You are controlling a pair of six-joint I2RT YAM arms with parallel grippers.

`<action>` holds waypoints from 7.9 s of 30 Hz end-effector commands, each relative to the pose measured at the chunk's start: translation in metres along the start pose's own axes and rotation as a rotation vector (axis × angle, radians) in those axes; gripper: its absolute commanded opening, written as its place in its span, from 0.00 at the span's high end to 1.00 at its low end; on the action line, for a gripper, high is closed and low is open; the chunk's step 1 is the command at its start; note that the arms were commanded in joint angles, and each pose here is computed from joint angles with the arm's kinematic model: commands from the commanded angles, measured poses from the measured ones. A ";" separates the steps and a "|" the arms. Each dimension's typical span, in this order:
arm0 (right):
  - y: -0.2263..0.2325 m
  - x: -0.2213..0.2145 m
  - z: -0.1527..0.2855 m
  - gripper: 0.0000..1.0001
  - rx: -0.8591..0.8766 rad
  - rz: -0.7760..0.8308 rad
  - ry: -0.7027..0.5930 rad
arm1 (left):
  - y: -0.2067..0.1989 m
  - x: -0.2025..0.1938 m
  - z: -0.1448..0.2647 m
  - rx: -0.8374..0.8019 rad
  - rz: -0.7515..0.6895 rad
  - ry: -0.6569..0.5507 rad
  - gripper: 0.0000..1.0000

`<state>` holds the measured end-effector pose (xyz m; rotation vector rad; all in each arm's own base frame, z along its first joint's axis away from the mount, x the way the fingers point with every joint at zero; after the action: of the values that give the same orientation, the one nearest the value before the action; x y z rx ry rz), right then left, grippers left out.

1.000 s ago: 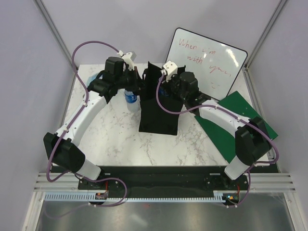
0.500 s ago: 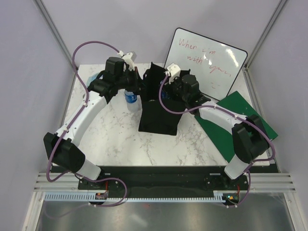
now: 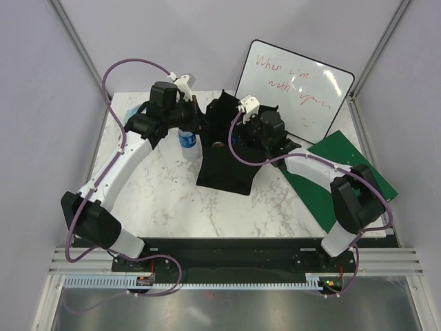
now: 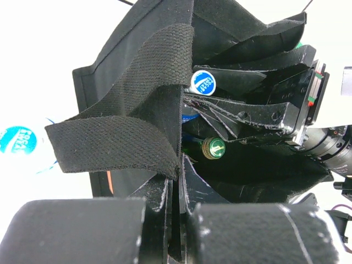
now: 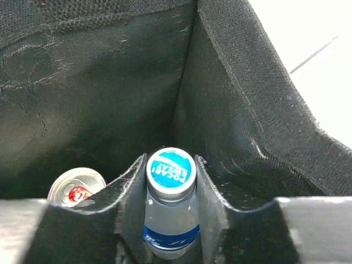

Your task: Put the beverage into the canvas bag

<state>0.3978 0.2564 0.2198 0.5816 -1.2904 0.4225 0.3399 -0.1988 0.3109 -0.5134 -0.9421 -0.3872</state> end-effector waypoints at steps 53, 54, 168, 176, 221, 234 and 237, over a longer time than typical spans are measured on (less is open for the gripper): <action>0.033 0.134 0.109 0.36 -0.293 -0.472 -0.022 | 0.073 0.013 0.018 0.403 -0.023 0.031 0.26; 0.034 0.129 0.104 0.36 -0.291 -0.476 -0.005 | 0.074 0.012 0.013 0.400 -0.023 0.038 0.26; 0.036 0.063 0.092 1.00 -0.272 -0.441 0.201 | -0.098 0.204 0.146 0.063 -0.196 -0.651 0.98; 0.036 0.075 0.102 1.00 -0.274 -0.449 0.152 | -0.093 0.188 0.094 0.051 -0.203 -0.578 0.98; 0.037 0.092 0.113 1.00 -0.257 -0.449 0.061 | -0.043 0.061 -0.027 0.142 -0.400 -0.500 0.98; 0.039 0.090 0.112 1.00 -0.240 -0.447 0.065 | -0.035 0.009 -0.049 0.110 -0.356 -0.381 0.98; 0.039 0.090 0.113 1.00 -0.242 -0.447 0.065 | -0.035 0.002 -0.056 0.094 -0.342 -0.348 0.98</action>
<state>0.3137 0.2148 0.3151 0.5758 -1.0395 -0.0813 0.3593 -0.2481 0.2345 -0.2089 -1.1903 -0.6334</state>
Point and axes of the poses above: each gripper's point midway between its finger pads, its own z axis back along the fingers, its own y axis along the line the jaws close on, x = y × z, the point moved 5 cm from there along z, back along the fingers, and after that the axes turned 14 degrees about -z, right-handed, at the moved point
